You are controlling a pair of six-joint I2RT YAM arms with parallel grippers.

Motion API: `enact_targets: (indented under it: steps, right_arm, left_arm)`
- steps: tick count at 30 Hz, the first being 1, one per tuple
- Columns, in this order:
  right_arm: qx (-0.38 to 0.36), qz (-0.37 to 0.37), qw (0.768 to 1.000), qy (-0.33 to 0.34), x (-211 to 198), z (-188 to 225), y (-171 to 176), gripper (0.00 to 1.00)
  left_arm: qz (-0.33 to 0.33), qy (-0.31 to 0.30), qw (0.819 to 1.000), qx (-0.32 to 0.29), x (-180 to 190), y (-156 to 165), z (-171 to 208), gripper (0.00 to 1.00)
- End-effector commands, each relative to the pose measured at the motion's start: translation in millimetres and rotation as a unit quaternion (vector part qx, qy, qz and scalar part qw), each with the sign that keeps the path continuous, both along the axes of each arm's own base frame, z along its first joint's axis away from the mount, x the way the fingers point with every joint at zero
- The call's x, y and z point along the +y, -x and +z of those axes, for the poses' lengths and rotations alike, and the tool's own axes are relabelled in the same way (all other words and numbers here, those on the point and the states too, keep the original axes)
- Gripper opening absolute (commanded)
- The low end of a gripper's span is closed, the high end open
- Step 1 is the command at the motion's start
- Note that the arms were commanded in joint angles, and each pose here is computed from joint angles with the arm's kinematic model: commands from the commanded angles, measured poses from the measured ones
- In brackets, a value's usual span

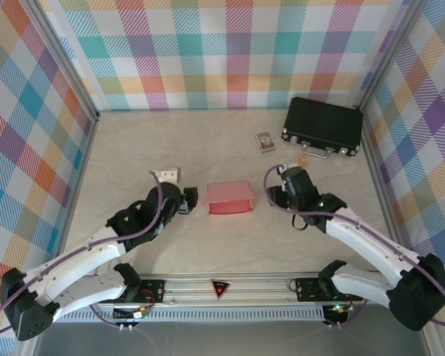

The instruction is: Fold the paper box

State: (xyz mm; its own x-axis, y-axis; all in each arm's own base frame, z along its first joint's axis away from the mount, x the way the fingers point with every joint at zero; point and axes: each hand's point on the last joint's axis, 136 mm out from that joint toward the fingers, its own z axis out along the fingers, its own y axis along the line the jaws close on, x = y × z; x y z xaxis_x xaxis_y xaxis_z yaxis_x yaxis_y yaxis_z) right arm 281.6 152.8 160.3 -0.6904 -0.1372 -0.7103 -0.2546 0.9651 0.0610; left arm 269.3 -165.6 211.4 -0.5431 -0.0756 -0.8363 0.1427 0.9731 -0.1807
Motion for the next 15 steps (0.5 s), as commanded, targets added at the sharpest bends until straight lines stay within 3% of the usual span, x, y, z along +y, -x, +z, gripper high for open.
enact_targets:
  steps: [1, 7, 15]
  right_arm:
    - [0.03, 0.029, 0.999, -0.032, 23, 12, -7, 0.57]
    - [0.118, 0.101, 0.986, -0.068, 79, -2, -28, 0.54]
    - [0.186, 0.073, 0.979, -0.039, 82, -63, -36, 0.47]
  left_arm:
    - [-0.021, 0.007, 0.999, 0.024, -15, -20, 0, 0.7]
    - [-0.09, 0.04, 0.989, 0.113, -60, -55, -39, 0.7]
    - [-0.101, 0.032, 0.973, 0.203, -81, -62, -100, 0.65]
